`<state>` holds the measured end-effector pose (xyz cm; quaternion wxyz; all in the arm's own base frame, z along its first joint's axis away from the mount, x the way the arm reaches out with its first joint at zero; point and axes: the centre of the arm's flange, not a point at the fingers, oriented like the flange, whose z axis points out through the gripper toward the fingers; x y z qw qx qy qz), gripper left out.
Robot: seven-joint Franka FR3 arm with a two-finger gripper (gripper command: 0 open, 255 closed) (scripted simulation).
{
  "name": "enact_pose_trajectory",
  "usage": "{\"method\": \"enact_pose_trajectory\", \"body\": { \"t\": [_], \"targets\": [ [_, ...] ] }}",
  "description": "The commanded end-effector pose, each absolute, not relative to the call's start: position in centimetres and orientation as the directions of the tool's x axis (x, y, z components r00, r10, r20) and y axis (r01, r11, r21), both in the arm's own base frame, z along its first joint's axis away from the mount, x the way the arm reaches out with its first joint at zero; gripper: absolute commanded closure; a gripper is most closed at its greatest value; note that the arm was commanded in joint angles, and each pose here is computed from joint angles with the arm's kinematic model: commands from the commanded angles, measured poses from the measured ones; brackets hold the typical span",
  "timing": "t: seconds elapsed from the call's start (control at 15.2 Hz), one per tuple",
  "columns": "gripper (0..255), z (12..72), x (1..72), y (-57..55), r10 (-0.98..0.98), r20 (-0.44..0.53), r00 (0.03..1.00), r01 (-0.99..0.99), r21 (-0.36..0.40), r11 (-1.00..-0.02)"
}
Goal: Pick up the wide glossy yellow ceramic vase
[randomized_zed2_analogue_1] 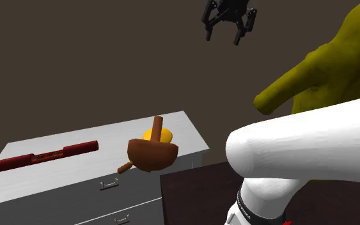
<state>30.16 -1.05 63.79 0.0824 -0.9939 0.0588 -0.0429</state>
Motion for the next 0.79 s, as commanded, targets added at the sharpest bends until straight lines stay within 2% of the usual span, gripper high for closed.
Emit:
{"method": "enact_pose_trajectory", "body": {
  "t": [0.0, 0.33, 0.73],
  "targets": [
    [0, 63.8, 30.2, -1.1, -0.124, 0.076, 0.989, -0.110, -0.169, -0.979],
    [0, 59.3, 37.2, -0.9, -0.216, -0.108, 0.970, -0.236, -0.238, -0.942],
    [0, 52.4, 44.5, -0.9, -0.296, -0.330, 0.897, -0.393, -0.286, -0.874]
  ]
}}
